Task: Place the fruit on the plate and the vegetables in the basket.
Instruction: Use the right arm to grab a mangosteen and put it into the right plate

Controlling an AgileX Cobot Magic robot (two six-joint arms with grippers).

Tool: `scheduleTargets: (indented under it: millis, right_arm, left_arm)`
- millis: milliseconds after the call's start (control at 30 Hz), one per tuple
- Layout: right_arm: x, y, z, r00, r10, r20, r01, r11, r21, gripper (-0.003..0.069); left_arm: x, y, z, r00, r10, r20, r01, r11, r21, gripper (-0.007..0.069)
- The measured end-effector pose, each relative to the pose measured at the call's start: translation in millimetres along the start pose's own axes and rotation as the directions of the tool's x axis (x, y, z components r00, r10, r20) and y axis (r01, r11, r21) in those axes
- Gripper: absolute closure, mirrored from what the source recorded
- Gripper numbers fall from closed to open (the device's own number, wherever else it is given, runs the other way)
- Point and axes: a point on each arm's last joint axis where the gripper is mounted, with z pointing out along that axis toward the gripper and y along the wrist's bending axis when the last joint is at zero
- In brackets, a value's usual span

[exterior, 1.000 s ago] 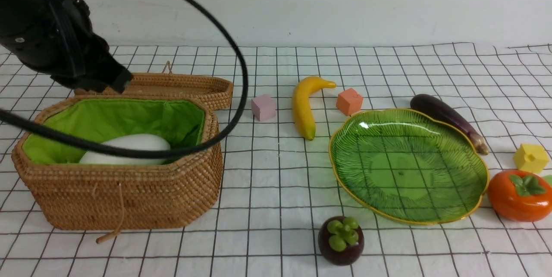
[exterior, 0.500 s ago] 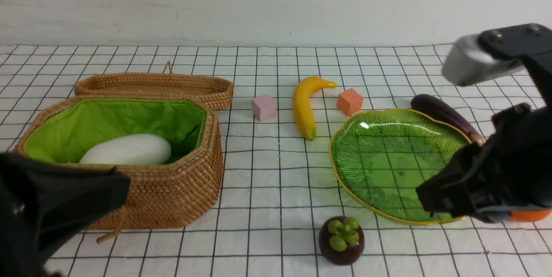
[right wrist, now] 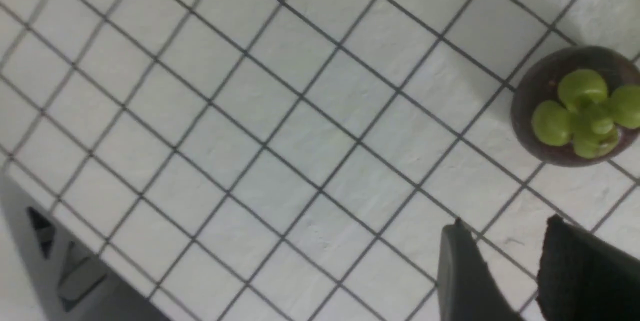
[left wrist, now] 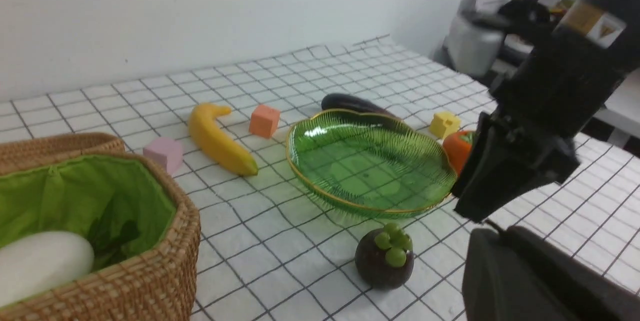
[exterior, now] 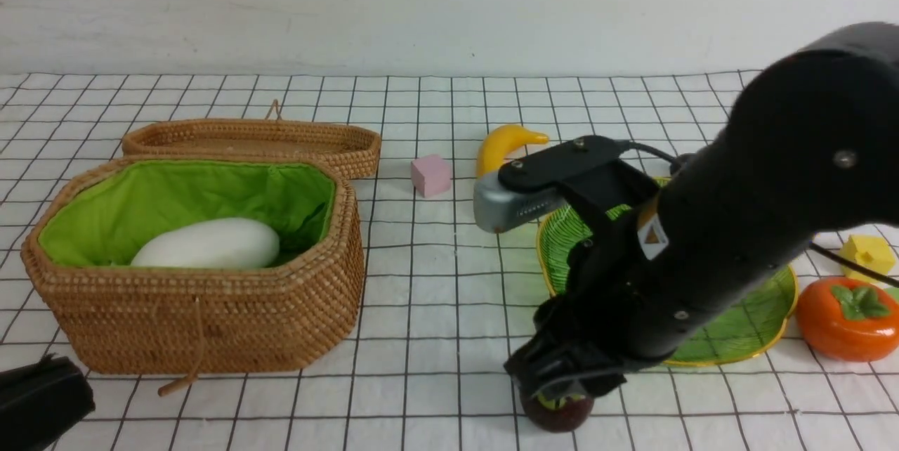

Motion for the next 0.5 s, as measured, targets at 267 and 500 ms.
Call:
scheduleTargets:
  millis: [267, 500]
  right_arm:
    - [-12, -35, 43, 0.991, 0.108, -0.085, -0.101, 0.991, 0.087, 0.0104]
    - [-17, -48, 95, 0.980, 0.147, -0.136, -0.131, 0.984, 0.122, -0.0017]
  left_arm:
    - [0, 0, 0, 1.000, -0.011, 0.000, 0.011, 1.000, 0.004, 0.0638]
    - [2, 0, 0, 1.000, -0.020, -0.018, 0.020, 1.000, 0.005, 0.0638]
